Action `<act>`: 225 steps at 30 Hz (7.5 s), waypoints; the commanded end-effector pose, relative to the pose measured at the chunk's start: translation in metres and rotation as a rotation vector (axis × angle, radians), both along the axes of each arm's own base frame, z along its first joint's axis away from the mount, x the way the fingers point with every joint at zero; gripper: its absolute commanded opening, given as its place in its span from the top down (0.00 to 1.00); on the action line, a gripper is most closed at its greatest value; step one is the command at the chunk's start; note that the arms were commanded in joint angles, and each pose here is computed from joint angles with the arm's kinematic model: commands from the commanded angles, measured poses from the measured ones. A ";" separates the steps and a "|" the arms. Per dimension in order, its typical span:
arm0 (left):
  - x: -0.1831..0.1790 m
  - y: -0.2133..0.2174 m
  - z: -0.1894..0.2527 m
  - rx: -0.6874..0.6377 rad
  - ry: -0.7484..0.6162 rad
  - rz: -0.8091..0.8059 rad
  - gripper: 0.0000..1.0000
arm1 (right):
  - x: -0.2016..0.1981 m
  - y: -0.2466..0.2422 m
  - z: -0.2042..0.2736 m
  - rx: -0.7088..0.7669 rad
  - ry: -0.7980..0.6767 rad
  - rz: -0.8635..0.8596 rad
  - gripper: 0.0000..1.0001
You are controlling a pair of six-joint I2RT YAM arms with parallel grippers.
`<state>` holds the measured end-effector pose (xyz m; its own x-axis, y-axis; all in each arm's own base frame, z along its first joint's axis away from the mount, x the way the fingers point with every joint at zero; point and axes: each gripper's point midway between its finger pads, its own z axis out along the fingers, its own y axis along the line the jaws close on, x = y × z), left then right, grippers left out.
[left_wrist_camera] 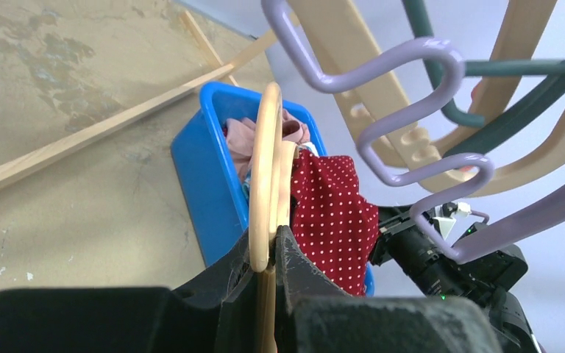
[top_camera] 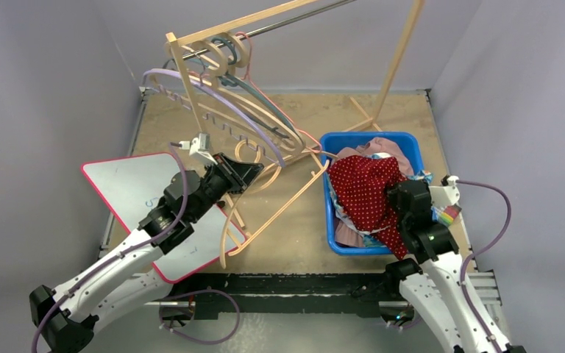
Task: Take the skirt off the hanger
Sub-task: Place the skirt in the bin, then place the hanger at the clothesline, then reset both arms
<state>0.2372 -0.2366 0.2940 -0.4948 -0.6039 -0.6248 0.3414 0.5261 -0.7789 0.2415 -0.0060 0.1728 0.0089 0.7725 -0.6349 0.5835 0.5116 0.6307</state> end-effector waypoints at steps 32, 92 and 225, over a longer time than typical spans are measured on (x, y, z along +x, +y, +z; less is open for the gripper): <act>-0.045 -0.023 0.091 -0.427 -0.313 -0.283 1.00 | -0.059 0.099 0.228 -0.533 -0.407 0.991 0.01; -0.050 -0.057 0.065 -0.230 -0.351 -0.447 0.18 | -0.135 0.178 0.152 -0.254 -0.334 1.717 1.00; -0.074 0.224 0.214 0.331 -0.438 0.621 0.00 | -0.142 -0.020 0.364 -0.835 -0.736 0.316 0.01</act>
